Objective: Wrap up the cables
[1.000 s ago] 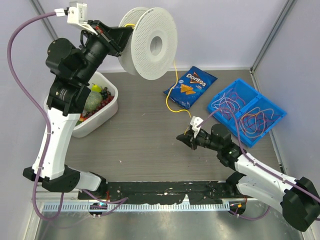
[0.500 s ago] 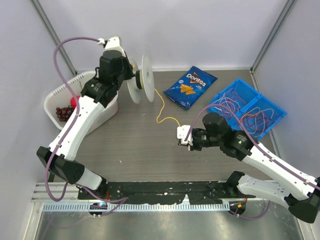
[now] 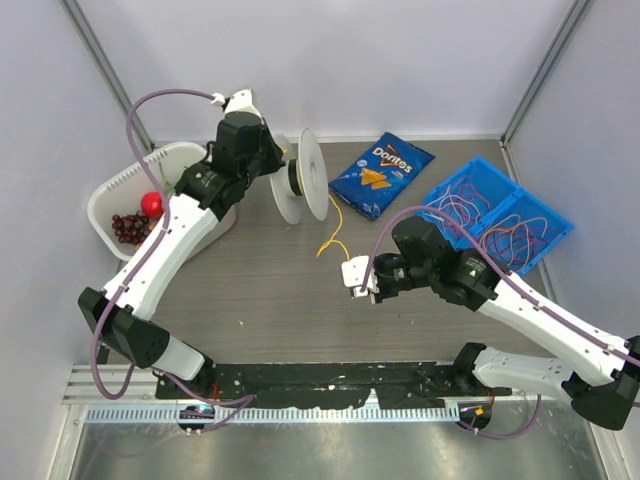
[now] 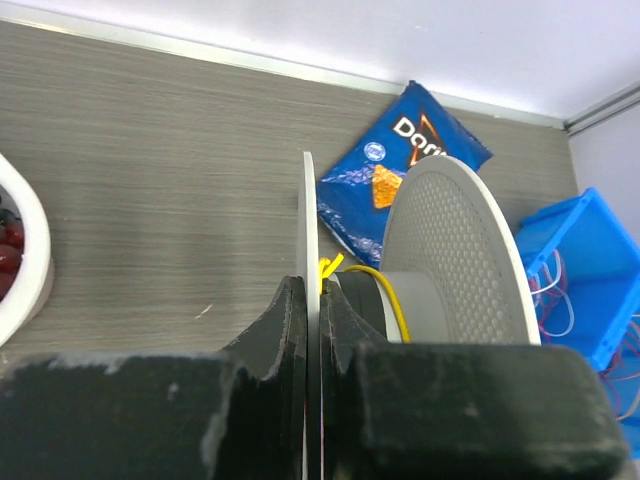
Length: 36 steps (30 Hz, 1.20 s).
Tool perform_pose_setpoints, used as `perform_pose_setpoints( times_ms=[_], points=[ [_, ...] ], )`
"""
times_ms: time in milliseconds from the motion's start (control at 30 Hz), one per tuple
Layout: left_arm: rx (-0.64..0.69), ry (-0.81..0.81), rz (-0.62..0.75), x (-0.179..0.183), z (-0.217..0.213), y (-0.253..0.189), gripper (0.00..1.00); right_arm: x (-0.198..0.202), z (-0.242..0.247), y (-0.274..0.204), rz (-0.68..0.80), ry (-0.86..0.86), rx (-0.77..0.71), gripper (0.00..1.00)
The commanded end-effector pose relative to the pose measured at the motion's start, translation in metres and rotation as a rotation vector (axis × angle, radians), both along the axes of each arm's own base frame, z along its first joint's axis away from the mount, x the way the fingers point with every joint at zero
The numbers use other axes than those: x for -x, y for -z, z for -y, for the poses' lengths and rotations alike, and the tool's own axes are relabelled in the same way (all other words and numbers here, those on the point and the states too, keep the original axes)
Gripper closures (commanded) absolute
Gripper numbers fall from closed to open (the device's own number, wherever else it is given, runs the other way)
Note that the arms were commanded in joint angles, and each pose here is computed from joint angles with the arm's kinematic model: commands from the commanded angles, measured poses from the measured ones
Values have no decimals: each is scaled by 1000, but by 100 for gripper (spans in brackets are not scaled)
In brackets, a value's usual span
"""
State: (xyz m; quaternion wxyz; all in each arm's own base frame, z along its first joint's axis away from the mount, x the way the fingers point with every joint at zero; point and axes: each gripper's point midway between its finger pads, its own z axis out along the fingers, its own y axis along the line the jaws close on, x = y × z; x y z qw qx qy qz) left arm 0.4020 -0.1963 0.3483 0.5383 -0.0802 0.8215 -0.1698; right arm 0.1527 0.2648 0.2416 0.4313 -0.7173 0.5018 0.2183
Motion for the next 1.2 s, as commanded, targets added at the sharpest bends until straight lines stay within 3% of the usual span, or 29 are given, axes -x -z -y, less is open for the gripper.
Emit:
perform_pose_setpoints(
  times_ms=[0,300,700,933,1167],
  points=[
    [217,-14,158,8,2,-84,100,11,-2,0,-12,-39,-16,99],
    [293,-35,52,0,15,-56,100,41,-31,-14,-36,-174,-50,99],
    [56,34,-99,12,16,46,100,25,-48,-121,158,-147,-264,99],
    [-22,281,-112,45,40,73,100,-23,-43,-169,418,21,-296,99],
    [61,567,5,90,70,60,100,-77,-33,-191,535,203,-327,99]
  ],
)
